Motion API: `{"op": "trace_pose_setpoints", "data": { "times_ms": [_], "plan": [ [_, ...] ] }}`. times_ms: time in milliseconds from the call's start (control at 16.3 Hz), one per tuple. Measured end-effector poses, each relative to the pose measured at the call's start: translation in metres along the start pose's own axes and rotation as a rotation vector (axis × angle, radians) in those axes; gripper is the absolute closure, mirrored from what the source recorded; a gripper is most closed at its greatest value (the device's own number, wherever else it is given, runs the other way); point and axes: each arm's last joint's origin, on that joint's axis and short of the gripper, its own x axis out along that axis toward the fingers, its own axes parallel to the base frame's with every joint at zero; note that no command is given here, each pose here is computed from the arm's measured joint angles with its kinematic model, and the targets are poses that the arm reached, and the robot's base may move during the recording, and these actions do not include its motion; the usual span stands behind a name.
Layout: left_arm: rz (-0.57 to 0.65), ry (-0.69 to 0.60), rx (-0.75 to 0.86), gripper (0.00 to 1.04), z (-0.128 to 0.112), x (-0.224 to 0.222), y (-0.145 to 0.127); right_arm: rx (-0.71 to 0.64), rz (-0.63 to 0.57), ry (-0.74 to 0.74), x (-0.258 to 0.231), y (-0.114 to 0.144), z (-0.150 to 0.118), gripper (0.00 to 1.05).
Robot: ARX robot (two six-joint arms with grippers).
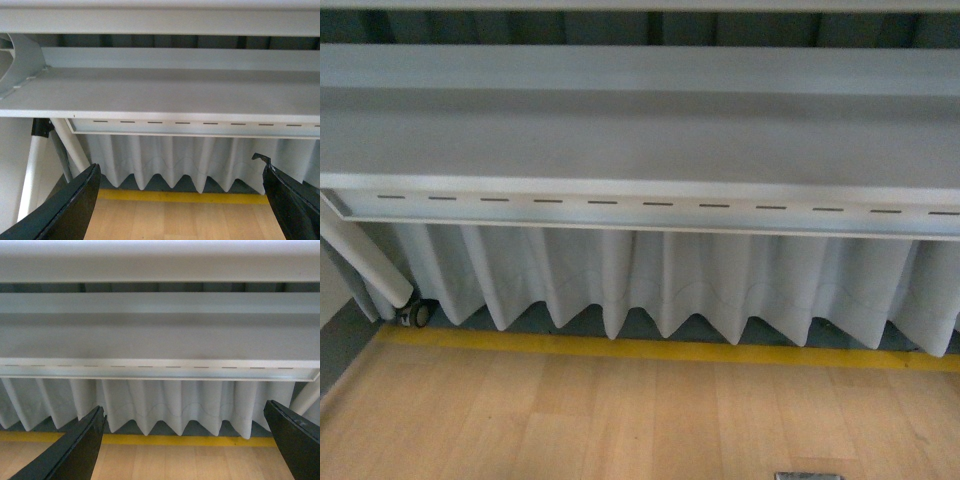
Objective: Wind up and store yellow beetle toy
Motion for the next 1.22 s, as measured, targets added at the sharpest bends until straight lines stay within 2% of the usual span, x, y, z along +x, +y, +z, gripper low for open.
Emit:
{"op": "trace_pose_setpoints", "data": {
  "times_ms": [1224],
  "plan": [
    [-0.001,-0.004,-0.001,0.07,0.0004,0.0000,0.0000,0.003,0.000,-0.005,0.0000,0.0000,0.0005,0.06]
  ]
}}
